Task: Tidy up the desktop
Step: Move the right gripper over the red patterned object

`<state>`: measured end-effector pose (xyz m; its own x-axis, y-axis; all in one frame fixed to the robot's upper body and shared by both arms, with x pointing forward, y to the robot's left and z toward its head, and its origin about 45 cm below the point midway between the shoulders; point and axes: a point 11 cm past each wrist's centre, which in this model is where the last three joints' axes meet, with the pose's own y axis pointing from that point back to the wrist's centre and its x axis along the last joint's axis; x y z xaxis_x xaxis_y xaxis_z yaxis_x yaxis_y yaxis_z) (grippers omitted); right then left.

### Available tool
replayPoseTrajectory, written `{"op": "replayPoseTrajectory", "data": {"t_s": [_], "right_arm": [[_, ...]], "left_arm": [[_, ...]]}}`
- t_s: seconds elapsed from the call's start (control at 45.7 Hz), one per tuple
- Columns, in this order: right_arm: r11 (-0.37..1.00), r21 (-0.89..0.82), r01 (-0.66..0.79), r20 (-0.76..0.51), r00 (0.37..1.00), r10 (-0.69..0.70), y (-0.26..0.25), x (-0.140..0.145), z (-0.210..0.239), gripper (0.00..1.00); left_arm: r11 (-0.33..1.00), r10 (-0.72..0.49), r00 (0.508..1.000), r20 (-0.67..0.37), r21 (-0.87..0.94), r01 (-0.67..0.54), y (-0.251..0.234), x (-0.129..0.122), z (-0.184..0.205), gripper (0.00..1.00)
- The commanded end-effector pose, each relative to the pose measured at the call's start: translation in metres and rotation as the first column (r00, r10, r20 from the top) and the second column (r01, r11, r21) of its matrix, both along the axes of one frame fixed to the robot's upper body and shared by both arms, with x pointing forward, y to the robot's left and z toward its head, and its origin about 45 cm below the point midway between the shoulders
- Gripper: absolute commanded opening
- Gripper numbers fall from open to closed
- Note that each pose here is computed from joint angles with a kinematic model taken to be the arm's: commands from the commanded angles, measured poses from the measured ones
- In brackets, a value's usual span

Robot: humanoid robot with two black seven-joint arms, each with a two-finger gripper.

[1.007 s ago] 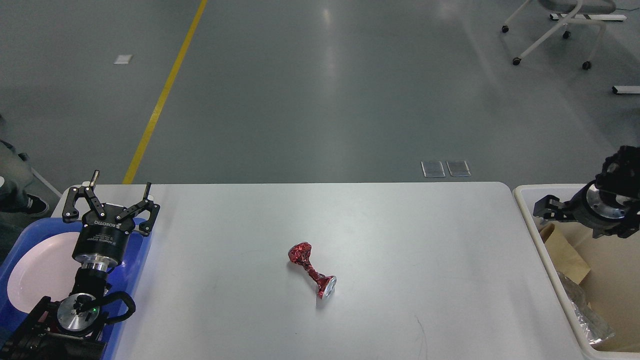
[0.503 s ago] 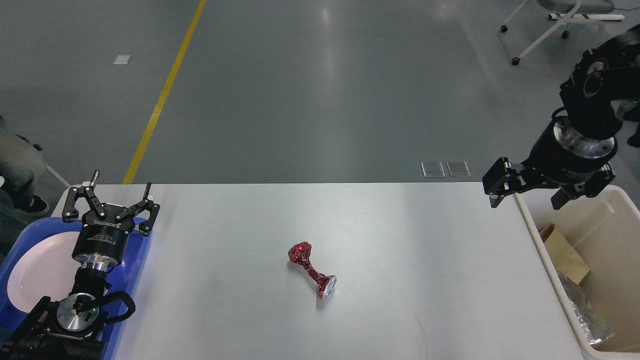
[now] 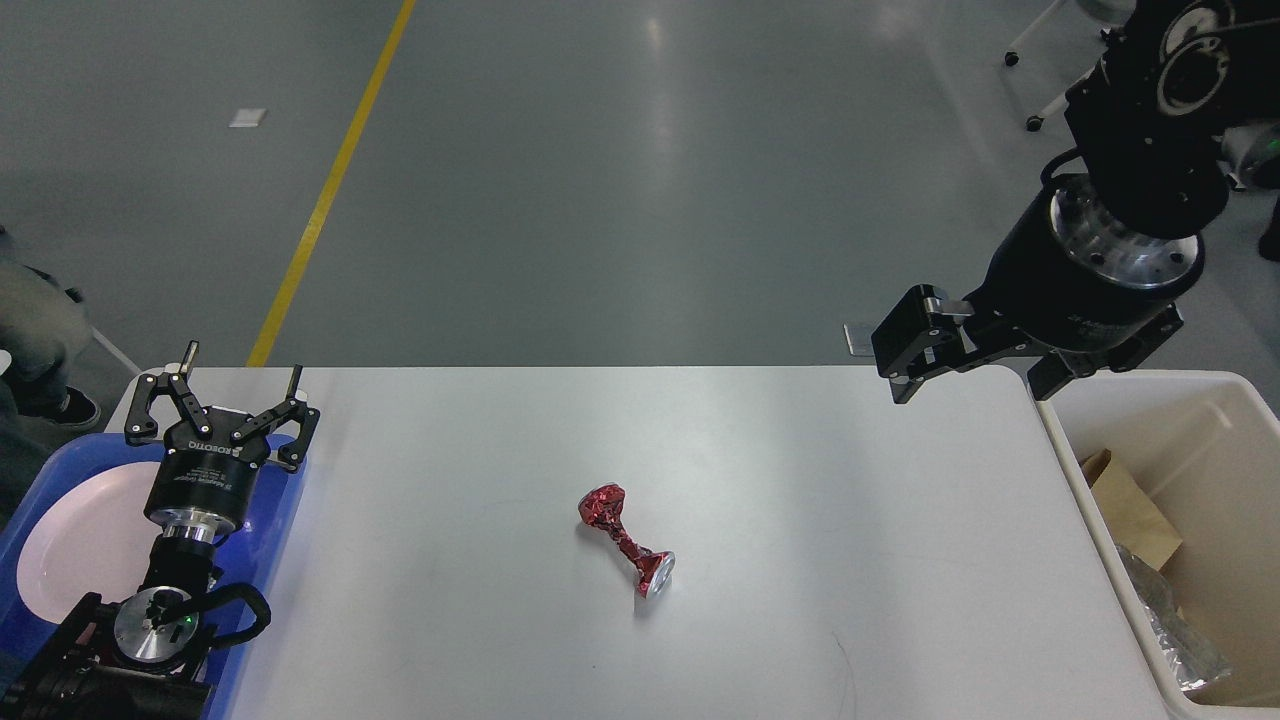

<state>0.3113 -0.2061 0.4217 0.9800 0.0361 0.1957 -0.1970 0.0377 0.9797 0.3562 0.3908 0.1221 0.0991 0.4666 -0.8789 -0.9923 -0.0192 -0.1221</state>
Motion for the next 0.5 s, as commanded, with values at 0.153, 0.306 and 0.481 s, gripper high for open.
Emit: {"op": "replayPoseTrajectory", "data": {"t_s": [0.153, 0.306, 0.481], "right_arm": [[1.000, 0.002, 0.001, -0.002, 1.000, -0.001, 0.002, 0.005, -0.008, 1.00], [0.996, 0.081, -0.026, 0.007, 1.000, 0.025, 0.024, 0.024, -0.039, 1.00], [0.986, 0.156, -0.052, -0.061, 0.996, 0.062, 0.053, 0.039, -0.108, 1.00]], "left_arm": [[1.000, 0.000, 1.000, 0.000, 0.000, 0.000, 0.000, 0.000, 0.000, 0.96], [1.000, -0.001, 1.000, 0.000, 0.000, 0.001, 0.000, 0.000, 0.000, 0.96], [1.000, 0.000, 1.000, 0.000, 0.000, 0.000, 0.000, 0.000, 0.000, 0.96]]}}
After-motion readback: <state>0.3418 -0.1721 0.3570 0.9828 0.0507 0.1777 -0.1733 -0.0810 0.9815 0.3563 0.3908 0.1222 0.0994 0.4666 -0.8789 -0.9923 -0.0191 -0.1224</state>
